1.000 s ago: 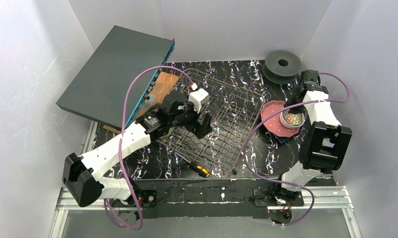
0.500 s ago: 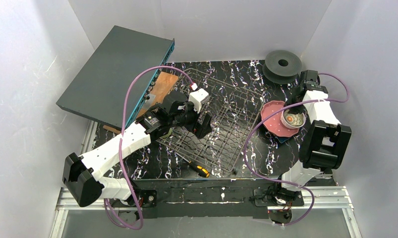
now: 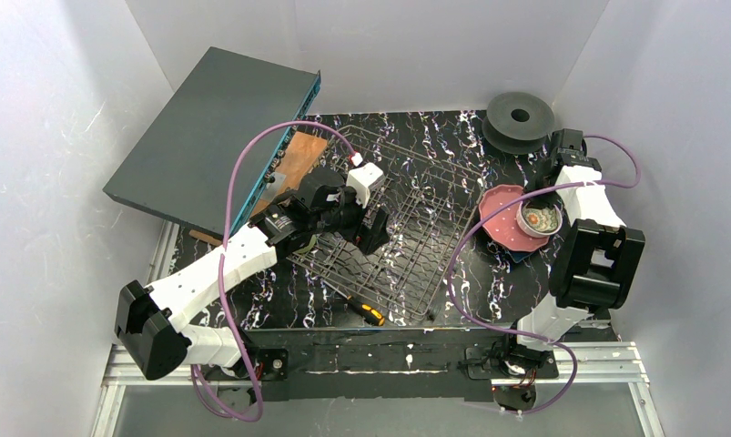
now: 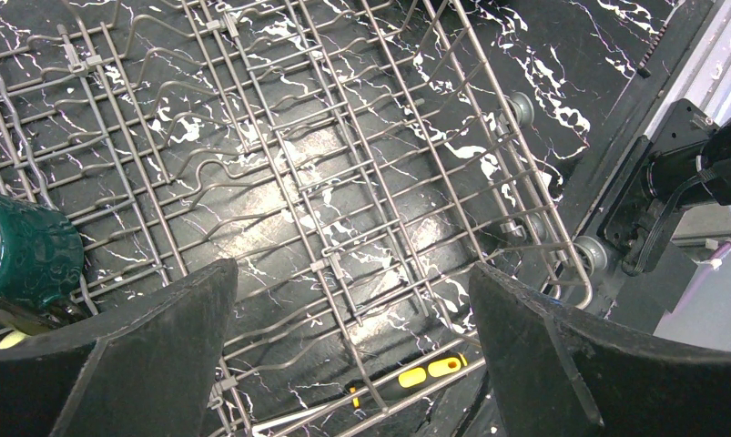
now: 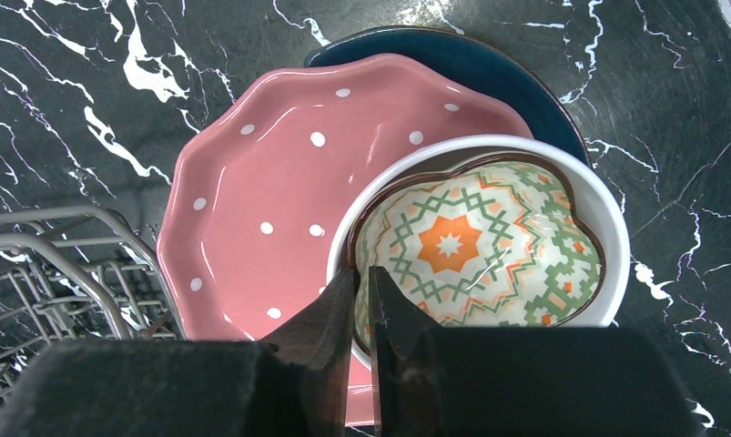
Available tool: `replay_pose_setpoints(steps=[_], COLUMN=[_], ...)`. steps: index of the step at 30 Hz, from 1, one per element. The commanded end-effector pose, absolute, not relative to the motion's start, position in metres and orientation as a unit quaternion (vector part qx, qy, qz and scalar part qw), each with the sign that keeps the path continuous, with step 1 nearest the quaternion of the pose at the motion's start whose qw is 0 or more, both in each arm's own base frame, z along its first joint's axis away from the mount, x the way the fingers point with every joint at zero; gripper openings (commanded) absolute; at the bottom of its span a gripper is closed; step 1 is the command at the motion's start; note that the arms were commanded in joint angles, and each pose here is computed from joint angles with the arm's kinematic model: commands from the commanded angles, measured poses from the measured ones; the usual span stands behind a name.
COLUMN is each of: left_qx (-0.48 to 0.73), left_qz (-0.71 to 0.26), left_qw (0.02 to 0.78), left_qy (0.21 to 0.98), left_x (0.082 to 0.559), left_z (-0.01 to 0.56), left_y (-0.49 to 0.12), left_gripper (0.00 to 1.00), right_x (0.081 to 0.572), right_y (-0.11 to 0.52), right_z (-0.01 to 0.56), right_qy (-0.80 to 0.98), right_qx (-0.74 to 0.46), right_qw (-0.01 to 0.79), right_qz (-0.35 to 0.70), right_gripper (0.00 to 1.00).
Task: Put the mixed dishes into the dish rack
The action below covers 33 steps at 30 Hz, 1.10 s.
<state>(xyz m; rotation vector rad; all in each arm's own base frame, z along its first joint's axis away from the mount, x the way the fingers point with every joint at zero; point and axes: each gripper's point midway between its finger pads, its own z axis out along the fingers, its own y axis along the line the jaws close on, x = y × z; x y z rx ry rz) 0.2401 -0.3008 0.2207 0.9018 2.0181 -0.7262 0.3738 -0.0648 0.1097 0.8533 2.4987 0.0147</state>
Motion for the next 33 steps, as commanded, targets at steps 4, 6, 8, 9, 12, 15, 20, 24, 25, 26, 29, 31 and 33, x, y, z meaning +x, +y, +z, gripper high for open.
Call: replay_pose_setpoints(steps=[4,6,8,9,12,15,20,24,25,26,29,31,33], left_qx=[0.361,0.361,0.361,0.362,0.361,0.361,0.361,0.361,0.361,0.361,0.361,0.362,0.361], left_qz=[-0.283,-0.283,-0.283,-0.283,-0.283,-0.282,-0.283,-0.283,-0.283,-0.282,-0.282,-0.282,-0.282], left_qw=[0.399,0.399,0.399,0.398,0.399,0.4,0.4,0.4,0.401,0.401,0.402,0.401,0.401], left_qy=[0.794,0.794,0.794,0.794,0.794,0.794,0.793,0.793,0.793,0.793,0.793,0.793,0.793], left_x=[0.241,0.24,0.24,0.24,0.24,0.241,0.24,0.24,0.24,0.24,0.24,0.24,0.24], left_z=[0.223,0.223,0.223,0.223,0.224,0.224,0.224,0.225,0.225,0.225,0.225,0.225,0.225], left_y=[-0.3,-0.301,-0.301,-0.301,-0.3,-0.3,-0.3,-0.3,-0.3,-0.3,-0.3,-0.3,-0.3], left_gripper=[0.98,0.98,0.98,0.98,0.98,0.98,0.98,0.98,0.98,0.98,0.98,0.98,0.98], right_x=[0.384,0.384,0.384,0.383,0.383,0.38,0.372,0.368,0.367,0.366,0.365,0.364,0.364], right_y=[-0.064,-0.063,-0.062,-0.061,-0.061,-0.061,-0.063,-0.061,-0.06,-0.06,-0.058,-0.057,-0.056], right_z=[0.112,0.111,0.11,0.11,0.112,0.118,0.132,0.142,0.144,0.146,0.151,0.153,0.155], right_qy=[0.909,0.907,0.906,0.906,0.902,0.899,0.893,0.89,0.889,0.888,0.887,0.887,0.887], right_qx=[0.327,0.333,0.337,0.338,0.343,0.347,0.353,0.352,0.353,0.352,0.348,0.343,0.338], right_qw=[0.258,0.255,0.255,0.255,0.261,0.266,0.28,0.29,0.292,0.295,0.303,0.307,0.313], right_qz=[0.014,0.017,0.021,0.022,0.025,0.024,0.017,0.02,0.023,0.025,0.031,0.033,0.036], right_gripper=[0.17,0.17,0.15,0.14,0.09,0.04,0.01,0.01,0.01,0.01,0.01,0.01,0.01])
